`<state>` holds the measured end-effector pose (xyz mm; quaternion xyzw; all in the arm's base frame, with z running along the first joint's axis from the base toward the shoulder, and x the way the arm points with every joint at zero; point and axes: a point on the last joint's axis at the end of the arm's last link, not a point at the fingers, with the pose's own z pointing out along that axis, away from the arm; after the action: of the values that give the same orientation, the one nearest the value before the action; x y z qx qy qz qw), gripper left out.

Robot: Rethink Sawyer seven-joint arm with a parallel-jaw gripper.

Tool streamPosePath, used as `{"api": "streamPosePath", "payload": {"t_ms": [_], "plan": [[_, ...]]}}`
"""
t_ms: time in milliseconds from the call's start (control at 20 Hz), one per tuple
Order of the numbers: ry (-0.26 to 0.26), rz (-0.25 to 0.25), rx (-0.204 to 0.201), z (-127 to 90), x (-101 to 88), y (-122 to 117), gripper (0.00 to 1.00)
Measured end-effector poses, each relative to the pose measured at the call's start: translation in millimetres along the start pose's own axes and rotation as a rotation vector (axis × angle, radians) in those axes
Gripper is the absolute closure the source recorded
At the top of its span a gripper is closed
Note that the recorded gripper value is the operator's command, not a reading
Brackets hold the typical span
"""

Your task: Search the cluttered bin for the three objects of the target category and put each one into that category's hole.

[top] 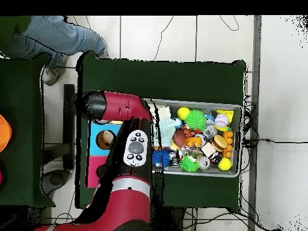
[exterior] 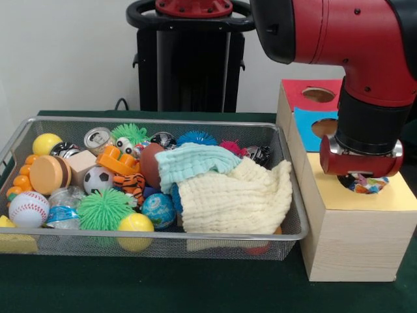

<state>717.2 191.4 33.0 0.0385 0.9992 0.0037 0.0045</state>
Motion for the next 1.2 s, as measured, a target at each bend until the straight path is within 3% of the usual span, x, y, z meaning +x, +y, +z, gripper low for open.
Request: {"api": "streamPosePath", "payload": {"t_ms": [50,100,700,1200], "plan": [[0.005,0.003,-0.006,-1.0,-0.7,-0.9,0.0],[0.013,0.013,-0.014,-2.7,-2.8,-5.7,1.0],[0.067,0.028,-0.059,-3.1,-8.6,-16.5,1.0],[0.065,-0.018,-0.054,-3.1,-8.0,-15.5,1.0]]}}
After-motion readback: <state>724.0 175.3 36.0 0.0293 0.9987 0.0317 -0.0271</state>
